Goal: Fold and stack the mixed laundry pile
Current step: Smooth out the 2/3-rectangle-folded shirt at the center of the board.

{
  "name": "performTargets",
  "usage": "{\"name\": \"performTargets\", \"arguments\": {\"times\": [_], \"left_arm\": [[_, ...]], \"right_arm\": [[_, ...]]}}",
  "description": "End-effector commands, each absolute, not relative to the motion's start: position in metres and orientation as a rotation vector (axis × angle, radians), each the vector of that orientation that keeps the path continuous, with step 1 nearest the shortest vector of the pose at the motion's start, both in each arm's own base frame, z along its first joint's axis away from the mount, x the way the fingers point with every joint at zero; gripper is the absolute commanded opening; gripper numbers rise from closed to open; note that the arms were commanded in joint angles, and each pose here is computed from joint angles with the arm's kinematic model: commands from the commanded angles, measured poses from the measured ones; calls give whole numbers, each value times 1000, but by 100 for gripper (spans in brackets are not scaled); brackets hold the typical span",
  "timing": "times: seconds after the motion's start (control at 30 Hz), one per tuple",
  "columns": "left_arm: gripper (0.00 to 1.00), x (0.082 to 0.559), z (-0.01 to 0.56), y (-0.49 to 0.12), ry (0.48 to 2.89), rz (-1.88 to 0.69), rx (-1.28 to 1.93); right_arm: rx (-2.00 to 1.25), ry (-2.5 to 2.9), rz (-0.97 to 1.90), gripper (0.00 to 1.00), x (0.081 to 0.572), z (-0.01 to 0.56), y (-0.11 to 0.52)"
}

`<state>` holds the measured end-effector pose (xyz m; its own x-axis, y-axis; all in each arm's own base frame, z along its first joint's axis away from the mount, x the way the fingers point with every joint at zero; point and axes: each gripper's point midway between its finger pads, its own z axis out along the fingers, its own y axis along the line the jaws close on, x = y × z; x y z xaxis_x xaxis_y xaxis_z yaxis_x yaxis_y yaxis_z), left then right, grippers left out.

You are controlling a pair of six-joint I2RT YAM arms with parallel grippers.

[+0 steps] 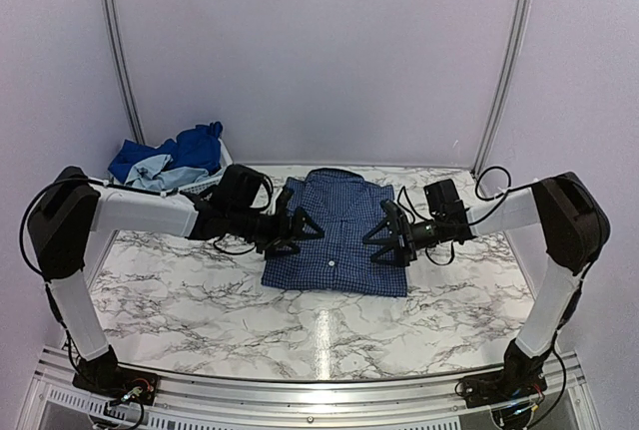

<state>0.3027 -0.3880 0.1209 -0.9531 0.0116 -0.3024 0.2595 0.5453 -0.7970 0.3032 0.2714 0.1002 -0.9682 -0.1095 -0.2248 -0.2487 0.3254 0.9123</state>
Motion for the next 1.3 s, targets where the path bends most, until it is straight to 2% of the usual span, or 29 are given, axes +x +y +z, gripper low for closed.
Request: {"name": "performTargets", "arguments": {"times": [0.0,0.27,0.37,0.53,0.7,1.0,1.13,1.27], "left_arm": [[99,342,141,-391,2457,-1330,233],[99,422,100,-391,2454,-1276,113],[99,430,67,-383,2498,-1217,64],[98,394,33,-374,2584,-1173,69],[98,351,44,-366,2597,-1161,65],[99,310,103,-350,2525,-1179,145],[99,268,113,-372,2546,-1265,294],[98,228,98,-393,2582,-1332,419]], "right_arm": [[-334,2429,1665,99,342,110,272],[-254,2399,1649,99,404,85,281],[-235,2448,1626,98,412,60,282],[-255,2531,1609,98,403,29,281],[-303,2575,1612,98,367,28,278],[-415,2477,1640,99,307,112,278],[-417,2484,1670,99,280,116,273],[-406,2504,1748,98,257,104,279]]}}
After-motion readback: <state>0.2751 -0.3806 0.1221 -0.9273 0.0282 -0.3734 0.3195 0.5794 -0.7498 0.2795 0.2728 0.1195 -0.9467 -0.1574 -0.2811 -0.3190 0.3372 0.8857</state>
